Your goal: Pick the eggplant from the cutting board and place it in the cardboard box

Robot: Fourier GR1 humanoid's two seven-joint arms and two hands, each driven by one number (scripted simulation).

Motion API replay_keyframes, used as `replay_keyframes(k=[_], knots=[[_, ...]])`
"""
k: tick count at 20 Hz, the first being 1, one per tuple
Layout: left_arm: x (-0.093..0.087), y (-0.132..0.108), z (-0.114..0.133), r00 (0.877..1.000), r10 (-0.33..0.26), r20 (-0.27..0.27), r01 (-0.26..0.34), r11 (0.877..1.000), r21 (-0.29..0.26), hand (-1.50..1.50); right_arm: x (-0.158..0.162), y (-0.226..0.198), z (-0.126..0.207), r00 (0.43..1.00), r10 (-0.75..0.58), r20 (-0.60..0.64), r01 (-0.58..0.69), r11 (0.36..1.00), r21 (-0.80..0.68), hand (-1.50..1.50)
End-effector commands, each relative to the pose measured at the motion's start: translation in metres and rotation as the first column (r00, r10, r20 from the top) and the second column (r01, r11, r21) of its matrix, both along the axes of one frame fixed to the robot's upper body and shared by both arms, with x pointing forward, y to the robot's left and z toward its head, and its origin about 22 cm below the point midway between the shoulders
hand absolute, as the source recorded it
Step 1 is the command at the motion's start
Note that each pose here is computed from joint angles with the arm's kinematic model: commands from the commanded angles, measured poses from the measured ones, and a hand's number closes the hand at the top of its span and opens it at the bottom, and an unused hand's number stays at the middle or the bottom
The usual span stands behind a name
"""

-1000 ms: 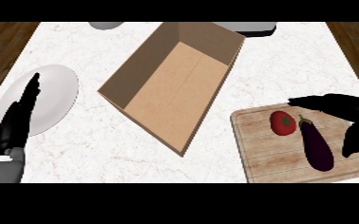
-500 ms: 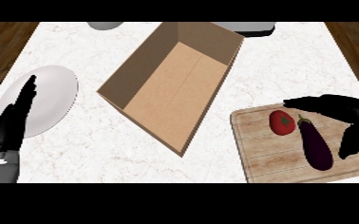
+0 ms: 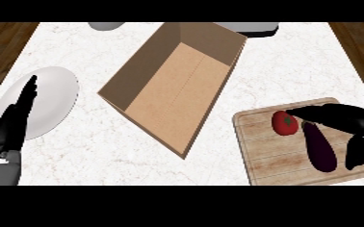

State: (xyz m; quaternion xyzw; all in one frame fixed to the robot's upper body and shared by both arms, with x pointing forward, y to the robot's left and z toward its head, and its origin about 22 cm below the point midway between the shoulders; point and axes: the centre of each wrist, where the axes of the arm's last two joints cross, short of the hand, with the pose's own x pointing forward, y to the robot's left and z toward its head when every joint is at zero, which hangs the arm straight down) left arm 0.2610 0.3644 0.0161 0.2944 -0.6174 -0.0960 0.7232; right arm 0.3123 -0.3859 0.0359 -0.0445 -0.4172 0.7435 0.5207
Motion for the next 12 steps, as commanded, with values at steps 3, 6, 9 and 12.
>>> replay_keyframes(k=[3,6,9,12], knots=[[0.001,-0.016,0.000,1.000,-0.006,0.001,0.006,1.000,0.003,0.00,-0.003,0.008,-0.025,0.997,-0.005,-0.077,0.001,0.999,-0.049,-1.50],[0.007,-0.024,-0.009,1.000,0.003,0.006,-0.003,1.000,-0.001,0.00,-0.007,0.024,-0.038,0.997,-0.039,-0.063,0.038,0.999,-0.019,1.50],[-0.008,-0.007,-0.019,1.000,-0.009,-0.002,0.009,1.000,0.004,0.00,-0.011,0.029,-0.039,0.990,-0.022,0.138,0.017,0.999,0.037,1.50],[-0.002,-0.006,-0.014,1.000,-0.001,-0.010,0.001,1.000,-0.002,0.00,-0.007,0.011,-0.049,0.983,-0.029,0.179,0.024,0.999,0.029,1.50]])
